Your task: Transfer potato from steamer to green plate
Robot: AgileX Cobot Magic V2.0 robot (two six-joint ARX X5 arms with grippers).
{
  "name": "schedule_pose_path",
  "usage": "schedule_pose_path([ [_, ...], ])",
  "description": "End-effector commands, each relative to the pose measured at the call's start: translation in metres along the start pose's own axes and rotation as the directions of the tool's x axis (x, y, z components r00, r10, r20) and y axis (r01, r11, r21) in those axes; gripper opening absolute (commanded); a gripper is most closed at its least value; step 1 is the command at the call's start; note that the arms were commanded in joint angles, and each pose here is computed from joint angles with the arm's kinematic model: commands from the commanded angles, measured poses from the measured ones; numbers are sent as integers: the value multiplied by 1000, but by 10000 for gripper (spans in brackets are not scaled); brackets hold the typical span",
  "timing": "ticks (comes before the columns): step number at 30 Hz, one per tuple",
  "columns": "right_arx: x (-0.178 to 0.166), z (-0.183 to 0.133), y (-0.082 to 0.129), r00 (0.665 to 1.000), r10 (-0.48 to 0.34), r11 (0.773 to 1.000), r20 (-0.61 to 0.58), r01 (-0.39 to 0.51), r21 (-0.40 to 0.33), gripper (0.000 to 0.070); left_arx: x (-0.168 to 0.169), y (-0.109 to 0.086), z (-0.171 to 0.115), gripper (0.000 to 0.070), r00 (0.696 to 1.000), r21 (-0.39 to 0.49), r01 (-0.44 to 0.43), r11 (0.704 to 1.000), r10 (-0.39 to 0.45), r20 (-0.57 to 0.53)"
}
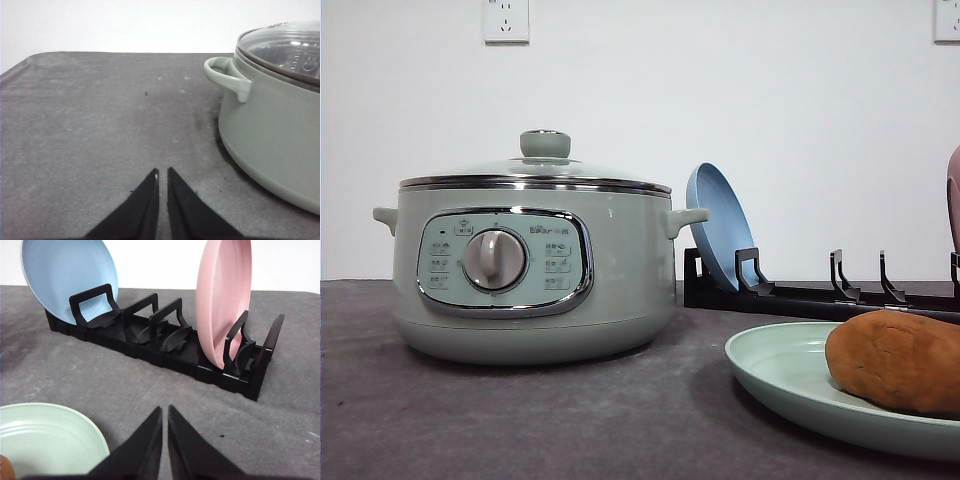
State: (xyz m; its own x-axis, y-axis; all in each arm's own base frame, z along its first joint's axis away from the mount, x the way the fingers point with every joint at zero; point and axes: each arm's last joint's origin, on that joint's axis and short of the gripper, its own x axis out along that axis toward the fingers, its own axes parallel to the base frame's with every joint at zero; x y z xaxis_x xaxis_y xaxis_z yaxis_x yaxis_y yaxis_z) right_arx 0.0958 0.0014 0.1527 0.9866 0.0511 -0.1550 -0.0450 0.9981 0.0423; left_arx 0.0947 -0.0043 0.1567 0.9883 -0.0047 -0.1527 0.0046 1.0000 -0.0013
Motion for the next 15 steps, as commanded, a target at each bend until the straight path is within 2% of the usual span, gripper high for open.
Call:
schedule_pose_path([
  [1, 0, -1, 0, 1000, 0, 1000, 8, 0, 12, 9, 2, 0, -7, 26, 1000, -1, -6, 1000, 6, -25],
  [15, 0, -1, 0, 1000, 0, 1000, 8, 0, 12, 9, 2, 0, -7, 26, 1000, -1, -5, 1000, 5, -25],
])
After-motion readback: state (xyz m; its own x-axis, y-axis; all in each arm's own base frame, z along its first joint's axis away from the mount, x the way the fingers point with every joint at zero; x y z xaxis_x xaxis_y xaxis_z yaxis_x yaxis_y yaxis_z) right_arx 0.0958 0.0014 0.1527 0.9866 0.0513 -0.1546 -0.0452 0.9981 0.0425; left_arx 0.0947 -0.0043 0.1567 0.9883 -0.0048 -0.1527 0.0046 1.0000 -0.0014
